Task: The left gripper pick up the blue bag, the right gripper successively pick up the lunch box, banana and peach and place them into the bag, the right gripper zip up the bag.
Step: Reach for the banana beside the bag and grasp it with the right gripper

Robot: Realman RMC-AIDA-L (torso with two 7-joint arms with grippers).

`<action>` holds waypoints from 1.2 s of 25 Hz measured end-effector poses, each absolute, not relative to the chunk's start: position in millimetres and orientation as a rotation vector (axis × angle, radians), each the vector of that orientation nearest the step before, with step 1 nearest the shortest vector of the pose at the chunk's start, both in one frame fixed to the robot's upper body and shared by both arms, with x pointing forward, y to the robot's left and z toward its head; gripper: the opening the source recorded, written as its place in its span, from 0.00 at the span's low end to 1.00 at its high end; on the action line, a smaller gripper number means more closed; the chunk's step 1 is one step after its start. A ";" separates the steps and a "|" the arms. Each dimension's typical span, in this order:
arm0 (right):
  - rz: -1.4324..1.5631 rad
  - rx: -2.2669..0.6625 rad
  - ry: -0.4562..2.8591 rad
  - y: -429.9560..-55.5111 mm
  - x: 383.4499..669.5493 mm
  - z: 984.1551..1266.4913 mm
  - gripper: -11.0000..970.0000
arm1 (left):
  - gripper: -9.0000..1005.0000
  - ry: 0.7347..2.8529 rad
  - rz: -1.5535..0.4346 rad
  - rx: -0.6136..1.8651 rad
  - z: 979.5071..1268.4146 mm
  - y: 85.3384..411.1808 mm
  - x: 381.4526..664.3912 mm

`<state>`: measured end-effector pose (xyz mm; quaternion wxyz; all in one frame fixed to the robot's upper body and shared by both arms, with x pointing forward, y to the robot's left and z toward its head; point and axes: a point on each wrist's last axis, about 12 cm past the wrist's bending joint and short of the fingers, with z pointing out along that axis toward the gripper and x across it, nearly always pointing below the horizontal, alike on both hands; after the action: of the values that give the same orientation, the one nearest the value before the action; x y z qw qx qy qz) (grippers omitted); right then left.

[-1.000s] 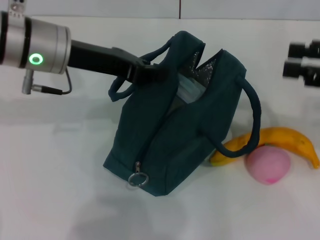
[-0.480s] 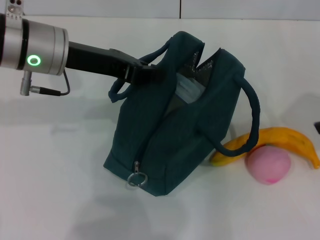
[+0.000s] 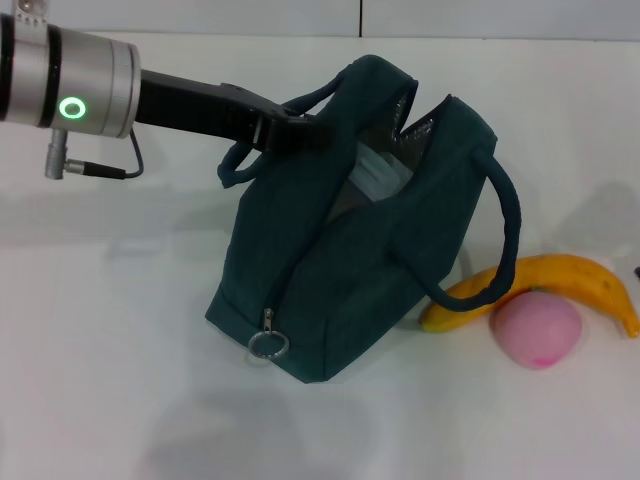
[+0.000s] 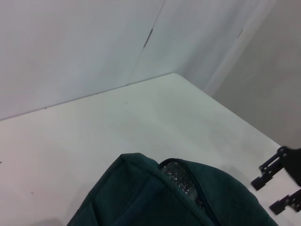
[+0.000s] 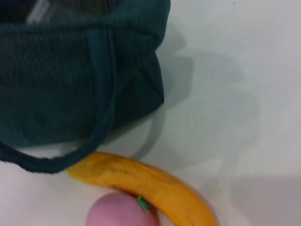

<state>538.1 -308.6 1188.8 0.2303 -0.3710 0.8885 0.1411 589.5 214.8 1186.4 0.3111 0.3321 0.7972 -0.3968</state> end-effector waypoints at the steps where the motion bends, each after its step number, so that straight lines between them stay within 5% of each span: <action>1: 0.383 -1.026 2.447 -307.5 539.0 1187.1 0.61 | 0.07 2.105 -1.048 0.876 1186.2 214.8 589.6; 7: 0.364 -1.125 2.451 -291.4 548.9 1173.1 0.62 | 0.07 2.104 -1.043 0.870 1186.2 214.9 590.4; 17: 0.284 -1.246 2.453 -274.0 561.2 1159.1 0.91 | 0.07 2.106 -1.043 0.863 1185.0 215.3 590.2; 30: 0.263 -1.284 2.461 -263.9 568.6 1144.0 0.91 | 0.07 2.104 -1.034 0.855 1183.8 216.7 590.4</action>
<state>568.6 -263.9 1144.0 0.1758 -0.4532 0.8690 0.0929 590.4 216.7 1183.8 0.3174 0.3248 0.7997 -0.3928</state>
